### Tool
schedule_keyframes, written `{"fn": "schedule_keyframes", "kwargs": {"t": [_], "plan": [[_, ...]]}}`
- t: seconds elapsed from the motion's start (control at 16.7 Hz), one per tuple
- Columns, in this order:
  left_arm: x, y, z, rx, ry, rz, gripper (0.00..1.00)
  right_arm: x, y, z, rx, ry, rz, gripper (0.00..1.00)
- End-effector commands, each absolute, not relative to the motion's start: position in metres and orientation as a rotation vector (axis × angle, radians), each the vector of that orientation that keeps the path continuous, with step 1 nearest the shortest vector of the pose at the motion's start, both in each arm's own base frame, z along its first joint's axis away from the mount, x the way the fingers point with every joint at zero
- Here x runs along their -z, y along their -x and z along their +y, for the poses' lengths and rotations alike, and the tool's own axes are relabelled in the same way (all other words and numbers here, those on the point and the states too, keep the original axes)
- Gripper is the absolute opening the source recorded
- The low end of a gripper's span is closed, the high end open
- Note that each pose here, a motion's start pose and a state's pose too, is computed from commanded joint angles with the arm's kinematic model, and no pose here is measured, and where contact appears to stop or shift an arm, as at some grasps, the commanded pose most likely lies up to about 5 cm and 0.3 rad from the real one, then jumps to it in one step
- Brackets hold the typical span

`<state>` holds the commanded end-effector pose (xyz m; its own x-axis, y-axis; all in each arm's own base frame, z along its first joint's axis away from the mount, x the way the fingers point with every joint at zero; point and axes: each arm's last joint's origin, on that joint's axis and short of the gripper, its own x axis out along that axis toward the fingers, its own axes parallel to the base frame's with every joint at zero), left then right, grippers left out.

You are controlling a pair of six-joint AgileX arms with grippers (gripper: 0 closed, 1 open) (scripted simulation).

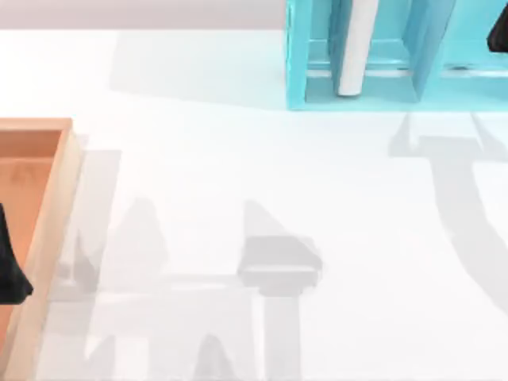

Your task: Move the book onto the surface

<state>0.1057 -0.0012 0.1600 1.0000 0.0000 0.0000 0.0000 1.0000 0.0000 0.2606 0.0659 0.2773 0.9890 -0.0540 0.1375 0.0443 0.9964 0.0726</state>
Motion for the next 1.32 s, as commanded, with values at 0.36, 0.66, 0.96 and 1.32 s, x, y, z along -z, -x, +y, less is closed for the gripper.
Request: {"fn": "schedule_keyframes", "kwargs": {"t": [0.36,0.66,0.96,1.32], "plan": [[-0.160,-0.106,-0.001,0.000,0.000,0.000,1.00,-0.185,-0.350,0.146,0.044,-0.049,0.003,1.00],[-0.160,-0.106,-0.001,0.000,0.000,0.000,1.00,-0.106,-0.372,0.190,0.038,-0.014,0.084,1.00],[-0.160,-0.106,-0.001,0.000,0.000,0.000,1.00,-0.088,-0.374,0.200,0.037,-0.007,0.096,1.00],[-0.160,-0.106,-0.001,0.000,0.000,0.000,1.00,-0.087,-0.383,0.199,0.038,-0.007,0.097,1.00]]}}
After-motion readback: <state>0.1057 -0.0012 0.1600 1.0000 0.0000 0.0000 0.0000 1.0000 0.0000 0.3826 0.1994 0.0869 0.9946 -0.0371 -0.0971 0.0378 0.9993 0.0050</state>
